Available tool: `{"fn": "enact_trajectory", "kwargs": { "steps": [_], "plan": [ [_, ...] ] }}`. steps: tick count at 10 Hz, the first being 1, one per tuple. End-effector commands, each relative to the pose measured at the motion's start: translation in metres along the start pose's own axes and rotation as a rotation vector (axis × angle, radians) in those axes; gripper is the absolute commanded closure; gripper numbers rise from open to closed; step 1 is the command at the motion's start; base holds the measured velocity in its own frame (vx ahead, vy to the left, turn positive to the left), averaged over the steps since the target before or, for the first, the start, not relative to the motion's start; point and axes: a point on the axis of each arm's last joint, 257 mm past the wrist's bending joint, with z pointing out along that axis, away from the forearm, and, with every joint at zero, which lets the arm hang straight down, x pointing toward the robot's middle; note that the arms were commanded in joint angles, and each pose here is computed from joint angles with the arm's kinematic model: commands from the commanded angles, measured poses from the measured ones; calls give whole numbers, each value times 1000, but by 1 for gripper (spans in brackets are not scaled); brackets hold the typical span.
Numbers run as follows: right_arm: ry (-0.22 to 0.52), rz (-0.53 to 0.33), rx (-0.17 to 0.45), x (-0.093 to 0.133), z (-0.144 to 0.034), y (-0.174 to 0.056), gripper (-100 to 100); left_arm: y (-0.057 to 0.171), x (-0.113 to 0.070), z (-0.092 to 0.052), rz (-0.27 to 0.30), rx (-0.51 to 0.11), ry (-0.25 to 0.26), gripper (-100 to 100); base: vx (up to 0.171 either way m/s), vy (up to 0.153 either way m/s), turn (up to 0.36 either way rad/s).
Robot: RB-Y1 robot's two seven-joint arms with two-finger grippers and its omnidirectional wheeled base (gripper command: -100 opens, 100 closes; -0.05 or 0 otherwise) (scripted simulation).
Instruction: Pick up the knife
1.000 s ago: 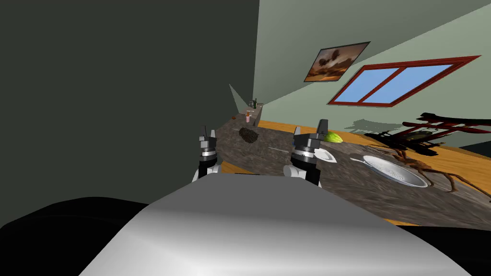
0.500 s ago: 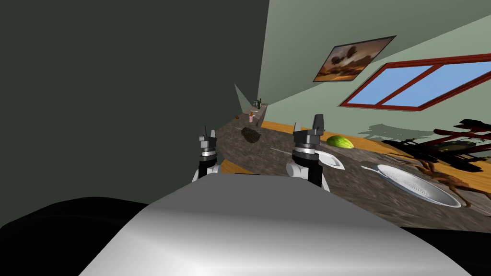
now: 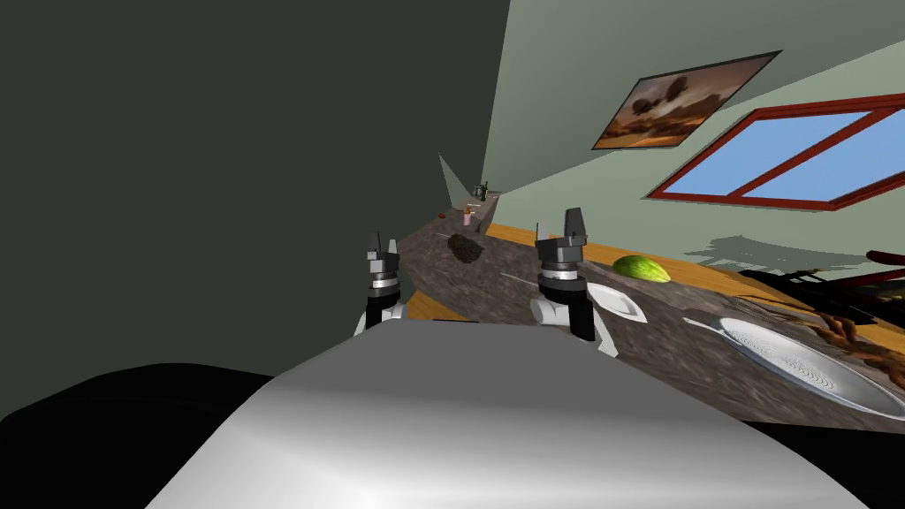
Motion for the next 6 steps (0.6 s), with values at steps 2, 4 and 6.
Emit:
{"fn": "enact_trajectory", "kwargs": {
  "steps": [2, 4, 6],
  "plan": [
    [78, -36, -16, 13, 4, 0, -100, 0, 0, 0, 0, 0, 0, 0, -17, -28, 116],
    [134, -62, -24, 23, 5, -2, -100, 0, 0, 0, 0, 0, 0, 0, -19, -21, 120],
    [194, -88, -29, 34, 5, -6, -100, 0, 0, 0, 0, 0, 0, 0, -24, -21, 141]
  ]
}}
